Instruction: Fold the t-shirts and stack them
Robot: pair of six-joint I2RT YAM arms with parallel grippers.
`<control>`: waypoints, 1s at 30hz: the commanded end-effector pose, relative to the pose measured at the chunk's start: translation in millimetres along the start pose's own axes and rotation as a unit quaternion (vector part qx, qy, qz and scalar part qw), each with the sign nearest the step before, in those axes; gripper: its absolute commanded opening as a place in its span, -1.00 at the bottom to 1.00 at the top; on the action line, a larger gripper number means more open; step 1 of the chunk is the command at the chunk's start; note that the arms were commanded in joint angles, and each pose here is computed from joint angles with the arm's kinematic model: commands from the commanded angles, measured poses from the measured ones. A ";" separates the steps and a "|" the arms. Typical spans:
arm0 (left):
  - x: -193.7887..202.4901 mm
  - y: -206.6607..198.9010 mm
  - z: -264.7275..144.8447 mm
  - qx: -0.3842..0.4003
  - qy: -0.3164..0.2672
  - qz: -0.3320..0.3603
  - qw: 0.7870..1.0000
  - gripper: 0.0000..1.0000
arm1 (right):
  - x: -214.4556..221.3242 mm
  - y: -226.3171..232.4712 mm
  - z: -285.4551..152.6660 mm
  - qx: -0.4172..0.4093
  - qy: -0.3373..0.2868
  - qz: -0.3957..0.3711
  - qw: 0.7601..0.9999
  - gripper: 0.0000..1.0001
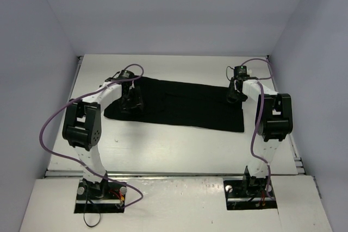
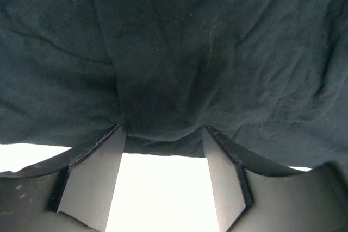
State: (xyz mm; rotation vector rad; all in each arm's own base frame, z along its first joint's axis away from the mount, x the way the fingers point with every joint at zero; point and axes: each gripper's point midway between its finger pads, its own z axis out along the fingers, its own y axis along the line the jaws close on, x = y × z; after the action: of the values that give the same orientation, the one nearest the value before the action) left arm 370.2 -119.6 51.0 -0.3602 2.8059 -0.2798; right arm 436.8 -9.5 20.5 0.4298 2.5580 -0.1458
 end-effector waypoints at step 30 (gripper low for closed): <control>-105.7 -39.2 -61.7 0.028 -0.127 0.096 0.987 -0.19 | -33.1 1.1 -18.3 -0.010 -0.048 0.009 0.999 -0.14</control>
State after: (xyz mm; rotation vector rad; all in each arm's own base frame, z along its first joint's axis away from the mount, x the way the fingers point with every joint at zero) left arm 386.4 -113.6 125.3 -0.2160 2.6926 -0.2535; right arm 437.3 -9.0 19.8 0.4277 2.5554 -0.1411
